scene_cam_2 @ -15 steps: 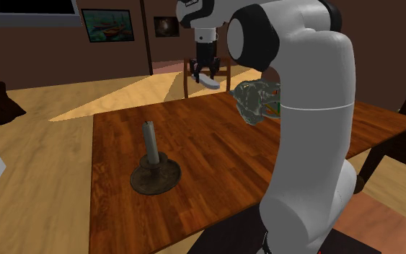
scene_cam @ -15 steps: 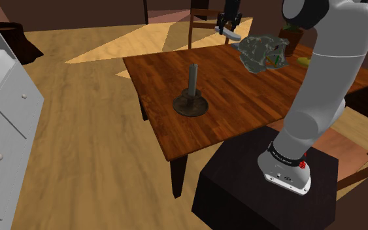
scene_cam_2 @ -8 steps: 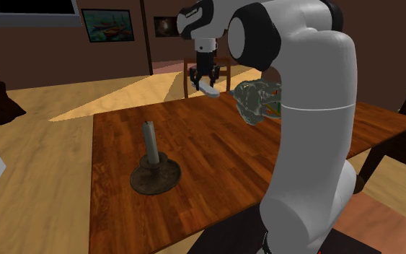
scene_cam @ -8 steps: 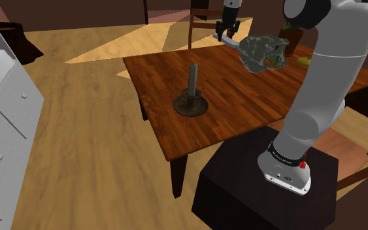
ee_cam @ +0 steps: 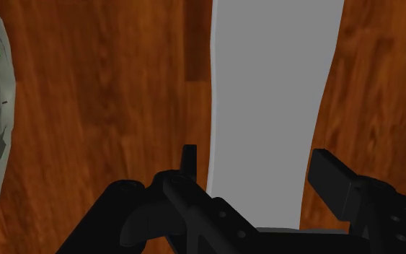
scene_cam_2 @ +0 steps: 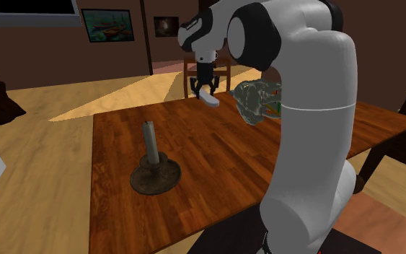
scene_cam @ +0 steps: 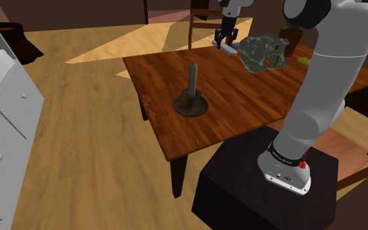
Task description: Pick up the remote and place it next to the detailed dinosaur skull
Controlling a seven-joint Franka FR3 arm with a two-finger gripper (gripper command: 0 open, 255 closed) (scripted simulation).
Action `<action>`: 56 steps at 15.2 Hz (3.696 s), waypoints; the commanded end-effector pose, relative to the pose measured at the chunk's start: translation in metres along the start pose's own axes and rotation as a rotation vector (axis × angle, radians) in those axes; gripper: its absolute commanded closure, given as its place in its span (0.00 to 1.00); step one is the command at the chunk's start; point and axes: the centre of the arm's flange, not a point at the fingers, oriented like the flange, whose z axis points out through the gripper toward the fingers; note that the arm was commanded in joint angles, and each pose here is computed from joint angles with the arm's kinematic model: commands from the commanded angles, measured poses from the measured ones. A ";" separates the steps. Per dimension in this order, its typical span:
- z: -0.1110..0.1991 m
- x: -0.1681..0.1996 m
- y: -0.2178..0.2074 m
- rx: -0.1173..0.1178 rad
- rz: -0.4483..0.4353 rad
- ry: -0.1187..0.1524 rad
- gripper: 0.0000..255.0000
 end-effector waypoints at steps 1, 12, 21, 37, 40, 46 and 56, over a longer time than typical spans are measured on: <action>0.010 0.000 0.000 0.000 0.000 0.001 1.00; 0.068 0.000 0.000 0.000 0.000 0.001 1.00; 0.116 0.000 0.001 0.000 0.000 0.001 1.00; 0.184 0.000 0.001 0.000 0.000 0.001 1.00; 0.184 0.000 0.001 0.000 0.000 0.001 1.00; 0.184 0.000 0.001 0.000 0.000 0.001 0.00; 0.134 0.000 0.001 0.000 0.000 0.001 0.00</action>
